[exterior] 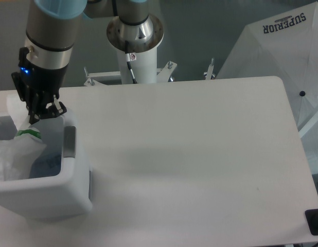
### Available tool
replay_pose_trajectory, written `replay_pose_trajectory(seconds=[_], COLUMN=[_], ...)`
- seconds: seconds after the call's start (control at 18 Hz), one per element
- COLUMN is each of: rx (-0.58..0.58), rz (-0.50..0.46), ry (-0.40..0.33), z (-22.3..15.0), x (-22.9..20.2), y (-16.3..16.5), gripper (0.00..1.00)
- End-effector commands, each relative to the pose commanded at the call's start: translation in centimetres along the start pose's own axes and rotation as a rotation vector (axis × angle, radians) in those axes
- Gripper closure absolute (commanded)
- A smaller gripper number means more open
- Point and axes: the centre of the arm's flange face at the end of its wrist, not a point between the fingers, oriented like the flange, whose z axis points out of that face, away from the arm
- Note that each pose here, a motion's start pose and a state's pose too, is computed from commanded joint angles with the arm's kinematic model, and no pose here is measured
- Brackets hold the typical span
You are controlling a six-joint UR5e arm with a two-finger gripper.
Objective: Place the trash in the trash can
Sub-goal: 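Lower the held bag down into the bin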
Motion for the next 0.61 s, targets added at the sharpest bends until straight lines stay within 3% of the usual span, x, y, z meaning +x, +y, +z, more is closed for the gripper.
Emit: replay_pose_trajectory(seconds=[0.28,0.61], rx=[0.009,0.046], rz=[-0.002,-0.085], ry=[-0.011,-0.037], z=[-0.2,-0.3], x=[-0.5,-1.5], y=[-0.6,-1.7], gripper=[0.93,0.93])
